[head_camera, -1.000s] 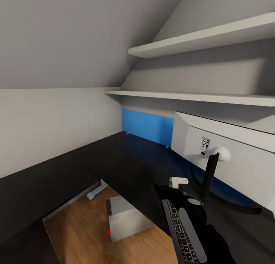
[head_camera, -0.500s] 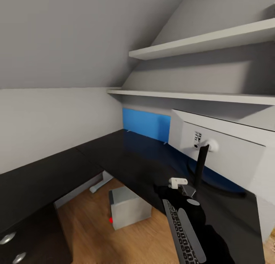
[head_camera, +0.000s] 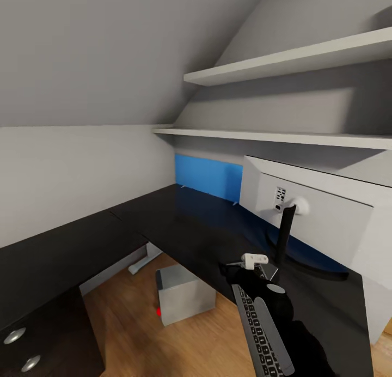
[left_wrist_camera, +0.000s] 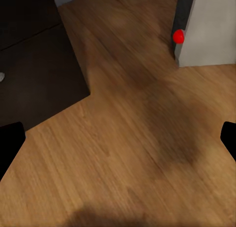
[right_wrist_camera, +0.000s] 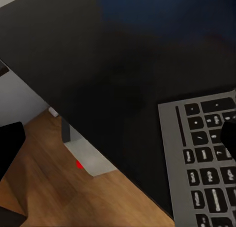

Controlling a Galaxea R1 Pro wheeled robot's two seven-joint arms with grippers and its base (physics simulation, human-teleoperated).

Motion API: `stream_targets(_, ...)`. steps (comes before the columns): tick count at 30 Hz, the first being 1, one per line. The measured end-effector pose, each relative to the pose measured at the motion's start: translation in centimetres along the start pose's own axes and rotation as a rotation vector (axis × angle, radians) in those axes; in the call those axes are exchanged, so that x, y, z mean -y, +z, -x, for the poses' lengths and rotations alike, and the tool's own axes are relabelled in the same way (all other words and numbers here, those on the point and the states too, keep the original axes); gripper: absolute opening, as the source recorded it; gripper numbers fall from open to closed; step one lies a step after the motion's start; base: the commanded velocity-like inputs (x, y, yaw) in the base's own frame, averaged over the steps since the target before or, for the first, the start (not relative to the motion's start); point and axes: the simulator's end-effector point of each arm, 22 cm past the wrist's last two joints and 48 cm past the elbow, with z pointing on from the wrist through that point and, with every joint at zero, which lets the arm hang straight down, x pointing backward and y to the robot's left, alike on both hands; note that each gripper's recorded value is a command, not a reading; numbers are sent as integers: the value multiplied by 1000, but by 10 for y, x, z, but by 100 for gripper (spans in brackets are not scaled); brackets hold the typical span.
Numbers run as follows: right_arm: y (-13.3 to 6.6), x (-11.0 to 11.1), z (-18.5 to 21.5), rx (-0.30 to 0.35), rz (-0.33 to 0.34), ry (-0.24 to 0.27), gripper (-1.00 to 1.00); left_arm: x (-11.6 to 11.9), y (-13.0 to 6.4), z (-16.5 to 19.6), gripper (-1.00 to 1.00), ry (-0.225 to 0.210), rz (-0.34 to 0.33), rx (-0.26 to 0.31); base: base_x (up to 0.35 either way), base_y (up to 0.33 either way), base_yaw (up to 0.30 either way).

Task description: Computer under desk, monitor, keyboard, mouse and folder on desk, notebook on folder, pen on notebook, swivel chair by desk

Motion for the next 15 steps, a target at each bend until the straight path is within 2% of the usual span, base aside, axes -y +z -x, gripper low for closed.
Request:
stream_targets(8,0,3,1,2,-5,1,100,0,0,1,100,-1,2,3,0,0,-209)
stream_targets(15,0,4,1,1,-6,-1,100,-1,0,1,100,-1,3,4,0,0,-45)
